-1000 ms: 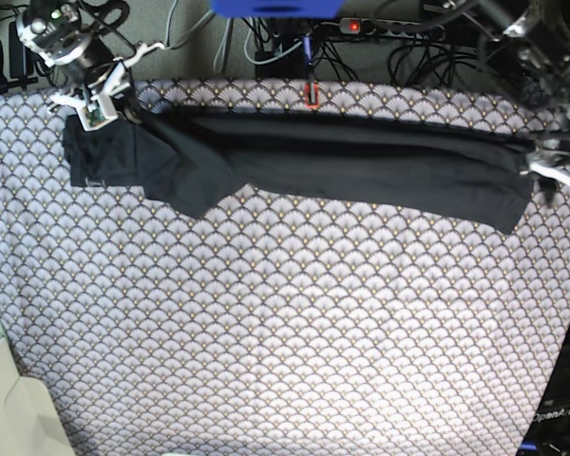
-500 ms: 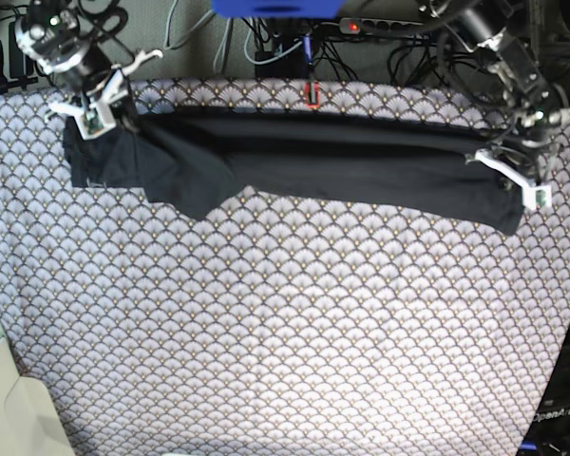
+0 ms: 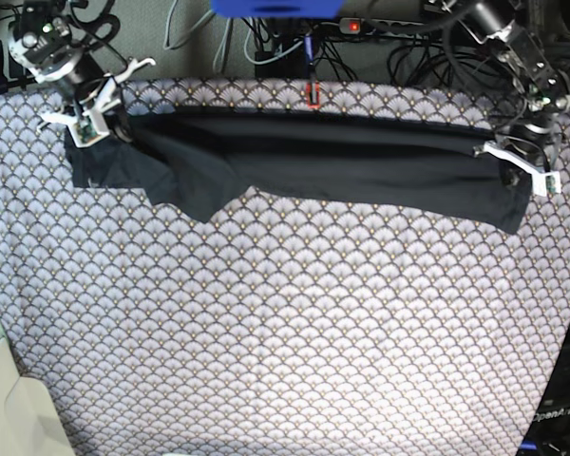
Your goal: Fold the T-shirt properly
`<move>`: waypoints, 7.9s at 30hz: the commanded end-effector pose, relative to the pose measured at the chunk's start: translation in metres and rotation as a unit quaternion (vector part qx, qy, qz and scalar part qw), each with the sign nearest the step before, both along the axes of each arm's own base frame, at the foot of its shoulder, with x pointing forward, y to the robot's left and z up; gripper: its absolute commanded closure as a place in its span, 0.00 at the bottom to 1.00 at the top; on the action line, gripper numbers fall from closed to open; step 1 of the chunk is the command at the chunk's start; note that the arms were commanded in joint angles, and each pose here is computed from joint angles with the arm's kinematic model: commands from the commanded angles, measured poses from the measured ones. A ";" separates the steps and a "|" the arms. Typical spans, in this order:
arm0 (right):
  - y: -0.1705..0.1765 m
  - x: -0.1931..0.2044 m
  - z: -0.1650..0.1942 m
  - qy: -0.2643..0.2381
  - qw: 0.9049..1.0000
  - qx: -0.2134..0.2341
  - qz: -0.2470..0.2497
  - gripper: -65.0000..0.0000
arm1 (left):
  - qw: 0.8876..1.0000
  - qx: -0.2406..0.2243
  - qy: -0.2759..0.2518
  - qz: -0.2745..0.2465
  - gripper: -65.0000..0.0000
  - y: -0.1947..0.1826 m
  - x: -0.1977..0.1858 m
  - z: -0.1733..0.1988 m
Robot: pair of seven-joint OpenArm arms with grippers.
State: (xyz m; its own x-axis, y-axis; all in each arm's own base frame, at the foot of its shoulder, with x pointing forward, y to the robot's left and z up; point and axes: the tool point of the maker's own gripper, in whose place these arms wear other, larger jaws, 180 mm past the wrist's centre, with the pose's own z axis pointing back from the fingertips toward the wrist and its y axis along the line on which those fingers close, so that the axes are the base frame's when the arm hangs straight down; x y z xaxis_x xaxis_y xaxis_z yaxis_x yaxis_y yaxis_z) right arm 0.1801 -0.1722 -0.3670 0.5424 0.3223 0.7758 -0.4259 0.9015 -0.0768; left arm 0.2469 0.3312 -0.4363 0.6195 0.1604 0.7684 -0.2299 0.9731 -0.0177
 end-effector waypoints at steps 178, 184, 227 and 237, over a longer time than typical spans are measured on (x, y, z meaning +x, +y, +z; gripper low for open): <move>-0.037 0.027 -0.056 0.067 0.993 0.065 -0.070 0.99 | 0.998 0.065 -0.025 0.007 0.55 0.038 0.011 0.081; -0.038 0.027 -0.056 0.067 0.993 0.063 -0.070 0.99 | 0.999 0.039 -0.022 0.008 0.29 0.034 0.019 0.068; -0.042 0.027 -0.055 0.069 0.994 0.056 -0.067 0.99 | 0.994 0.097 -0.024 -0.038 1.00 -0.022 0.024 0.112; -0.042 0.028 -0.054 0.067 0.994 0.056 -0.066 0.99 | 0.953 0.168 0.013 -0.253 1.00 -0.174 0.033 0.108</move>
